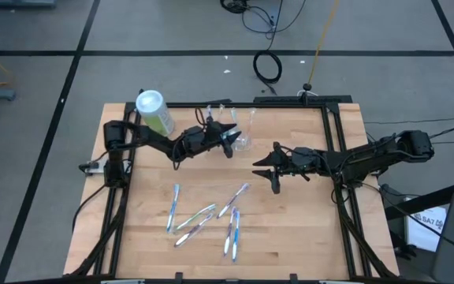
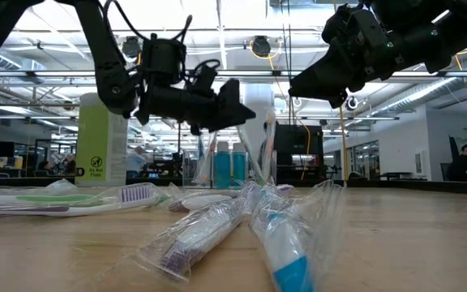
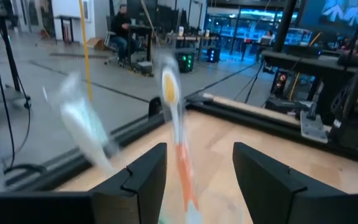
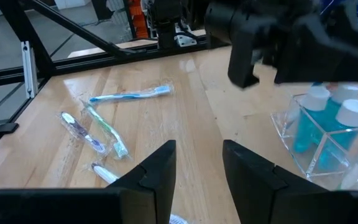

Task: Pick & Place toothbrushing station
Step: Put the green toothbrush into the transparent organizer

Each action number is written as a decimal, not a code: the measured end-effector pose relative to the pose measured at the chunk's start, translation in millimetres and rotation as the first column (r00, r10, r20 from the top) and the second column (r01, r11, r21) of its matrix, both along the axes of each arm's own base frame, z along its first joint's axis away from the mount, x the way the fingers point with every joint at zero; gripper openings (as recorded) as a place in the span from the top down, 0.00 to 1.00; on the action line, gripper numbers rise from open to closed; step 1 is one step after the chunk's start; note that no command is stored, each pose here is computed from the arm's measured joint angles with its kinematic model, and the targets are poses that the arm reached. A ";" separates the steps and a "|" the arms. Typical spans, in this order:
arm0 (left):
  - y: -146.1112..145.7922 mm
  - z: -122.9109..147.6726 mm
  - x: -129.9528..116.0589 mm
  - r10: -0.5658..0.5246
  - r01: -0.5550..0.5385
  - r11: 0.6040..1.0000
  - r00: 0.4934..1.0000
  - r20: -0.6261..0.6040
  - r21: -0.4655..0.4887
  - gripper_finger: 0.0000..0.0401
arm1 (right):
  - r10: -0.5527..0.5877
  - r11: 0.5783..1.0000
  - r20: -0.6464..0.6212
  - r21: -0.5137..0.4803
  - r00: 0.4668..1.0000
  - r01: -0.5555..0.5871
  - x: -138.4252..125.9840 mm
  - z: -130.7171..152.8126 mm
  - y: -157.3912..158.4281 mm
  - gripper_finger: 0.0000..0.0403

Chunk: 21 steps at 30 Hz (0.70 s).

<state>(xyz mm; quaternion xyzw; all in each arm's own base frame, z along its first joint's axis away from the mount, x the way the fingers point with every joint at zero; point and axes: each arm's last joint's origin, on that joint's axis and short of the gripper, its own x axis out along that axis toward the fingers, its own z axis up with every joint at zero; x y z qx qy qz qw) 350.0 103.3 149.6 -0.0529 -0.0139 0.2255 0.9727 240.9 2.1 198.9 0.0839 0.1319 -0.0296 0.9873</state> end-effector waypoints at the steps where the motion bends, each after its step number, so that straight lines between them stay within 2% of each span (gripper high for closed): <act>1: -0.9 4.0 -0.4 -0.002 0.002 1.000 1.000 0.004 0.005 0.52 | 0.000 1.000 0.000 0.000 1.000 0.000 0.0 0.0 0.0 0.68; 10: -22.4 29.1 -5.4 -0.059 0.057 0.998 0.993 -0.104 -0.020 0.52 | 0.002 1.000 -0.001 0.001 1.000 -0.002 0.0 -0.1 0.1 0.68; 15: -47.9 45.3 -12.3 -0.129 0.123 0.991 0.973 -0.191 -0.046 0.52 | 0.003 1.000 -0.003 0.001 1.000 -0.003 -0.1 -0.3 0.1 0.68; 21: -82.3 63.6 -27.0 -0.224 0.198 0.973 0.937 -0.268 -0.121 0.52 | 0.002 1.000 -0.017 0.001 1.000 -0.002 -0.4 -1.6 0.1 0.68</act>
